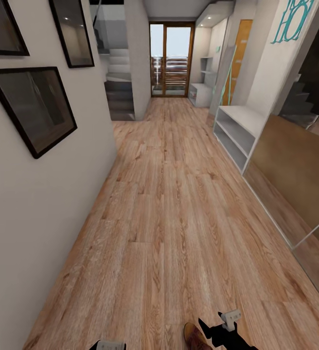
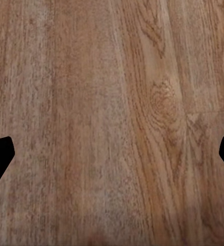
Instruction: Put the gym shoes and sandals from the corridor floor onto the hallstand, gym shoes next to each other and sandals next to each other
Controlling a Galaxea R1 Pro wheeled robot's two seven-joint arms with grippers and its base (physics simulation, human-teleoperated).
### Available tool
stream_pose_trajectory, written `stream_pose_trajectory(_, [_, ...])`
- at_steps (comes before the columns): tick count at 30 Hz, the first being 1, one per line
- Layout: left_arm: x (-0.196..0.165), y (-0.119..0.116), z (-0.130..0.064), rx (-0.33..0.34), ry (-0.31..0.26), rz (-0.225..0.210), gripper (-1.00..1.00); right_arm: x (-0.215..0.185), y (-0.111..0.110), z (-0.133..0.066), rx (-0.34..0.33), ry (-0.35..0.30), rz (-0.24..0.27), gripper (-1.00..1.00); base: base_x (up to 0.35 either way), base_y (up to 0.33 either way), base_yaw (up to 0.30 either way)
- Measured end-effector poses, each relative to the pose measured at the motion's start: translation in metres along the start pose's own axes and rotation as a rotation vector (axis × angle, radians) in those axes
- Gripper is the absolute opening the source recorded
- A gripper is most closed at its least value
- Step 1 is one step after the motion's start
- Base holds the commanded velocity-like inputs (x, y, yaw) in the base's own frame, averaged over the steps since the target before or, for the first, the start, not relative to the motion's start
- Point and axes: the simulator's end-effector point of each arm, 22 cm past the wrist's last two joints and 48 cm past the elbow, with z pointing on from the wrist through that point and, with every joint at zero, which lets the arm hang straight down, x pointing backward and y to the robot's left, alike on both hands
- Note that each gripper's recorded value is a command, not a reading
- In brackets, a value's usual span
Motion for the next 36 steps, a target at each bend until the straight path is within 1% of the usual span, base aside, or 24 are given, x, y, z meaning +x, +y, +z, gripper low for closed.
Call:
stream_pose_trajectory(12, [0.003, -0.001, 0.0, 0.005, 0.006, 0.004, 1.0, 0.002, -0.005, -0.001, 0.013, -0.002, 0.018, 1.0, 0.0, 0.0, 0.0])
stream_pose_trajectory(18, [0.002, 0.003, 0.0, -0.002, 0.005, -0.003, 1.0, 0.001, -0.006, -0.001, 0.016, -0.003, 0.02, 1.0, 0.0, 0.0, 0.0])
stream_pose_trajectory(21, [0.016, 0.002, -0.004, -0.001, 0.03, -0.007, 1.0, -0.005, -0.019, -0.004, 0.045, -0.026, 0.038, 1.0, 0.0, 0.0, 0.0])
stream_pose_trajectory(22, [0.019, 0.002, -0.004, -0.001, 0.036, -0.007, 1.0, -0.004, -0.018, -0.004, 0.044, -0.027, 0.039, 1.0, 0.0, 0.0, 0.0])
stream_pose_trajectory(25, [0.019, 0.003, -0.004, -0.002, 0.037, -0.008, 1.0, -0.008, -0.018, -0.004, 0.043, -0.042, 0.027, 1.0, 0.0, 0.0, 0.0])
stream_pose_trajectory(36, [0.02, 0.003, -0.004, -0.002, 0.038, -0.009, 1.0, -0.008, -0.019, -0.004, 0.042, -0.04, 0.022, 1.0, -0.007, 0.0, 0.0])
